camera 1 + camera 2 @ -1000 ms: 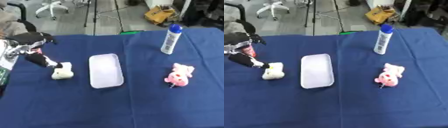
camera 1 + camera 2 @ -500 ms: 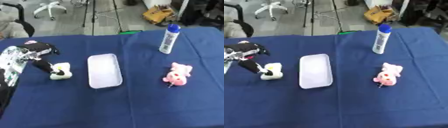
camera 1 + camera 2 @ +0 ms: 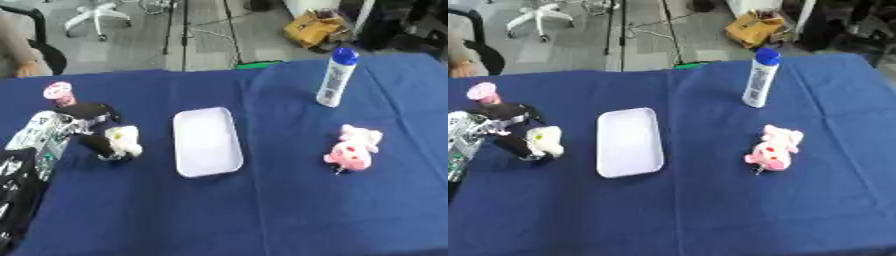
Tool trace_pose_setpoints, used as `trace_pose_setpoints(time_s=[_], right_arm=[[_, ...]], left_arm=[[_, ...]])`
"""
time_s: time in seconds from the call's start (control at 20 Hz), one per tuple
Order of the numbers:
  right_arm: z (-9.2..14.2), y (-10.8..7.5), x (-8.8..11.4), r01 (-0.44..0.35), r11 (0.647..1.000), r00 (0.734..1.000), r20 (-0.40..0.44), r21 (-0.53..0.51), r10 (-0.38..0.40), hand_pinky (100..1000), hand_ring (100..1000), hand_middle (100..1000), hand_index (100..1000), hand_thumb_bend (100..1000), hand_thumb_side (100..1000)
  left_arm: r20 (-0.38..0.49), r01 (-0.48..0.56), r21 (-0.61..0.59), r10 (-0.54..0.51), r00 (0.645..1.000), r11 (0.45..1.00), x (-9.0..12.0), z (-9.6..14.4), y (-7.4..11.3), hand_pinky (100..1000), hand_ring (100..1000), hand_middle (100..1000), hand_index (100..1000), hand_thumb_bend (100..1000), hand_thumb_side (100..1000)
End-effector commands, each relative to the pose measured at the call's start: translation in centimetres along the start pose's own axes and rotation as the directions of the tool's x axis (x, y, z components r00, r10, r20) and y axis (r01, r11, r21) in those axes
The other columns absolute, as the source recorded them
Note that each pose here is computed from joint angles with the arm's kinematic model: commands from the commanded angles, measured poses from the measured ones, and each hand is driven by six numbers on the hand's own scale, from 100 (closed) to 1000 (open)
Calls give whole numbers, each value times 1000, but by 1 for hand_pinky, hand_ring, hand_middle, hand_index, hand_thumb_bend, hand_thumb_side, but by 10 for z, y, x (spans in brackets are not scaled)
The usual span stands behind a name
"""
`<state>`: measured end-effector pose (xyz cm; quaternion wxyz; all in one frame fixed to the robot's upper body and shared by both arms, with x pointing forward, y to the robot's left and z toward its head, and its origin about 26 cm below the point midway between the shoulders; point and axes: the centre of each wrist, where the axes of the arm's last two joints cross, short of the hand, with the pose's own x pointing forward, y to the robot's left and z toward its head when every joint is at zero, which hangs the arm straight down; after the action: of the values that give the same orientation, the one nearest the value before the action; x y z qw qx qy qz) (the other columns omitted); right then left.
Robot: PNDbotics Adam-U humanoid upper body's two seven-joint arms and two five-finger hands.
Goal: Pick up objects on the table and place them in the box.
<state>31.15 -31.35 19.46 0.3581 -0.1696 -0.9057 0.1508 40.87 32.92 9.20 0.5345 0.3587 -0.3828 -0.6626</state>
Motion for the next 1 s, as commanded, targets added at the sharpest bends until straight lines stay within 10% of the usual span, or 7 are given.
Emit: trace_pose_setpoints(time_s=[0.05, 0.45, 0.65, 0.7, 1.0], right_arm=[[-5, -3, 6, -4, 1000, 1000, 29, 2, 4, 806, 797, 787, 914, 244, 642], [-5, -3, 6, -4, 1000, 1000, 28, 2, 4, 806, 797, 787, 914, 244, 642], [-5, -3, 6, -3, 1000, 1000, 28, 2, 3, 806, 797, 787, 914, 244, 642], [-5, -3, 6, -3, 1000, 1000, 28, 2, 3, 806, 796, 787, 914, 245, 642], [-5, -3, 6, -4, 1000, 1000, 27, 2, 4, 806, 796, 787, 914, 245, 642]], left_arm=[[-27, 12, 50, -11, 1000, 999, -6, 0, 10, 789, 814, 815, 862, 788, 576], [-37, -6, 58, 8, 999, 998, -6, -7, -3, 776, 755, 696, 771, 635, 485], [-39, -14, 59, 16, 999, 998, -7, -8, -4, 759, 690, 571, 670, 452, 408], [-38, -20, 81, 23, 999, 997, -6, -7, -1, 716, 557, 382, 467, 211, 322], [95, -108, 308, 82, 992, 945, 16, 6, 38, 714, 543, 386, 459, 245, 378]])
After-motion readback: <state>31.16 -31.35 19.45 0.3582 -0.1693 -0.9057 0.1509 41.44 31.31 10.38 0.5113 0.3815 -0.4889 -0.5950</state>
